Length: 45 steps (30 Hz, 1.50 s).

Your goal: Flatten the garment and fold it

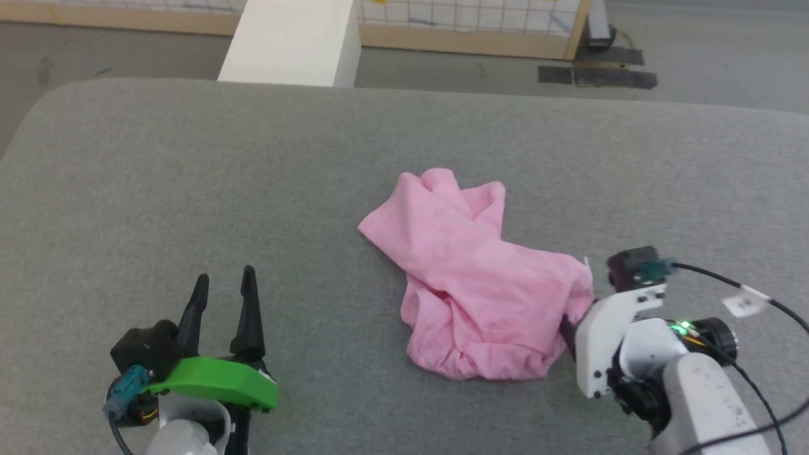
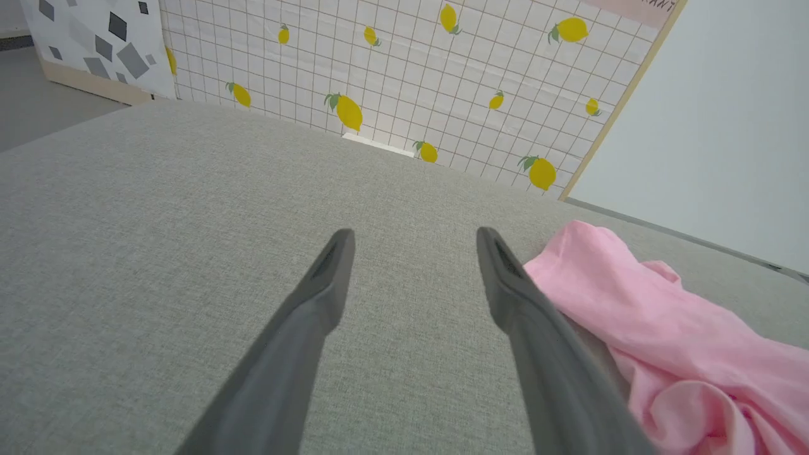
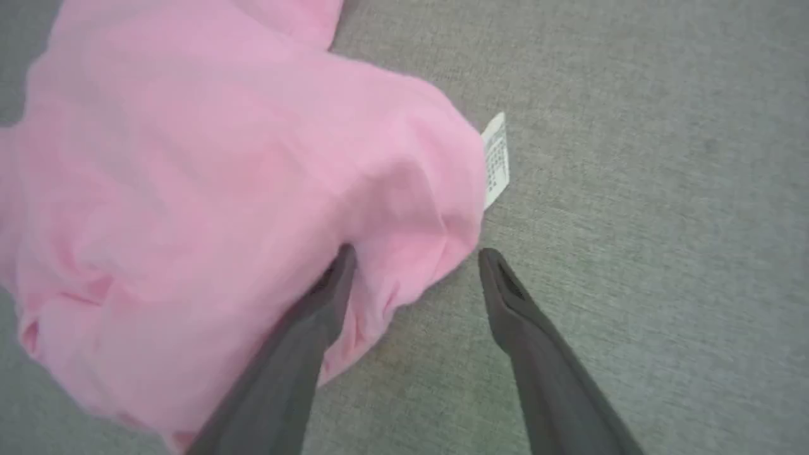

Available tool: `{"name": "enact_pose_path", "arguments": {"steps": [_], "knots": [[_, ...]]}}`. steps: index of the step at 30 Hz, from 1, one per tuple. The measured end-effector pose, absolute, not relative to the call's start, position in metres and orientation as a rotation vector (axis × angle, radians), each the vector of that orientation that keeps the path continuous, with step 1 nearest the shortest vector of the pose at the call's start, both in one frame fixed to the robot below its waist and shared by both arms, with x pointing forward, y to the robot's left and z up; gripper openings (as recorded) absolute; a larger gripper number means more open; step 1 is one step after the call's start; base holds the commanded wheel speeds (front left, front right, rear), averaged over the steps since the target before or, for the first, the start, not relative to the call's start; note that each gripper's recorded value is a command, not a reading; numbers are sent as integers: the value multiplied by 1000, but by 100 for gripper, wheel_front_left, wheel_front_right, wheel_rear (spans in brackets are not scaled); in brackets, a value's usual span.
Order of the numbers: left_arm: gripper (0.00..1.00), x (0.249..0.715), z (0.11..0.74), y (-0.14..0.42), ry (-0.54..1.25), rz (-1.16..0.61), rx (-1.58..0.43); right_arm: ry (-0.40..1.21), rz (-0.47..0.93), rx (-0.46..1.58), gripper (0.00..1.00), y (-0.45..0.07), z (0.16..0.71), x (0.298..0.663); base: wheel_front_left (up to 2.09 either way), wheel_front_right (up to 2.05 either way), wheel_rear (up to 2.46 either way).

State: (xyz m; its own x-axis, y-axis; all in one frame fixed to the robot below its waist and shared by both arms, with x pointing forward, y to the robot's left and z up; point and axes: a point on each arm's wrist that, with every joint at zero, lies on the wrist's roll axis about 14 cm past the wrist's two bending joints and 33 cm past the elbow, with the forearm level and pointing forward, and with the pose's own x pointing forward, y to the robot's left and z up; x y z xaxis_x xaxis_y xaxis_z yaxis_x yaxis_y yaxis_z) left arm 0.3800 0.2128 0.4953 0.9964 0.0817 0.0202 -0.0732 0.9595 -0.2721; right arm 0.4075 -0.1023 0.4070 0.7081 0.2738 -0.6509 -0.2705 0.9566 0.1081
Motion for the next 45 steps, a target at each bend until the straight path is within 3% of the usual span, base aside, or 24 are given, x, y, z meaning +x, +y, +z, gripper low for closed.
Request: {"name": "enact_pose_path", "arguments": {"steps": [4,8,9,10,11,16,20,23,26,27,28,29,36,45], "knots": [[100,376,490,225,-21,116,-263,846,369,-58,100,-83,383,396,0,0,0],[100,371,484,233,-8,146,-264,869,396,-89,100,-75,376,397,0,0,0],[100,371,483,234,-5,149,-263,872,398,-89,45,-74,375,398,0,0,0],[100,370,481,236,-2,156,-262,869,399,-89,11,-74,375,400,0,0,0],[100,369,481,237,-1,161,-262,861,397,-91,0,-74,375,402,0,0,0],[100,370,482,235,-8,151,-266,807,312,-97,0,-98,391,415,0,0,0],[100,373,485,228,-18,130,-271,787,139,-161,0,-165,410,427,0,0,0],[100,374,486,226,-22,120,-274,795,7,-194,0,-213,419,424,0,0,0],[100,375,486,223,-21,114,-277,838,-49,-169,0,-229,412,411,0,0,0],[100,375,486,223,-20,109,-277,846,-50,-148,25,-228,408,406,0,0,0],[100,375,486,222,-20,106,-276,840,-47,-127,25,-224,407,404,0,0,0],[100,375,485,221,-19,104,-275,821,-44,-109,100,-222,408,404,0,0,0],[100,375,486,214,-19,80,-271,472,-130,17,100,-244,466,423,0,0,0],[100,390,491,186,-21,-16,-300,343,-123,200,100,-244,460,390,0,0,0]]}}
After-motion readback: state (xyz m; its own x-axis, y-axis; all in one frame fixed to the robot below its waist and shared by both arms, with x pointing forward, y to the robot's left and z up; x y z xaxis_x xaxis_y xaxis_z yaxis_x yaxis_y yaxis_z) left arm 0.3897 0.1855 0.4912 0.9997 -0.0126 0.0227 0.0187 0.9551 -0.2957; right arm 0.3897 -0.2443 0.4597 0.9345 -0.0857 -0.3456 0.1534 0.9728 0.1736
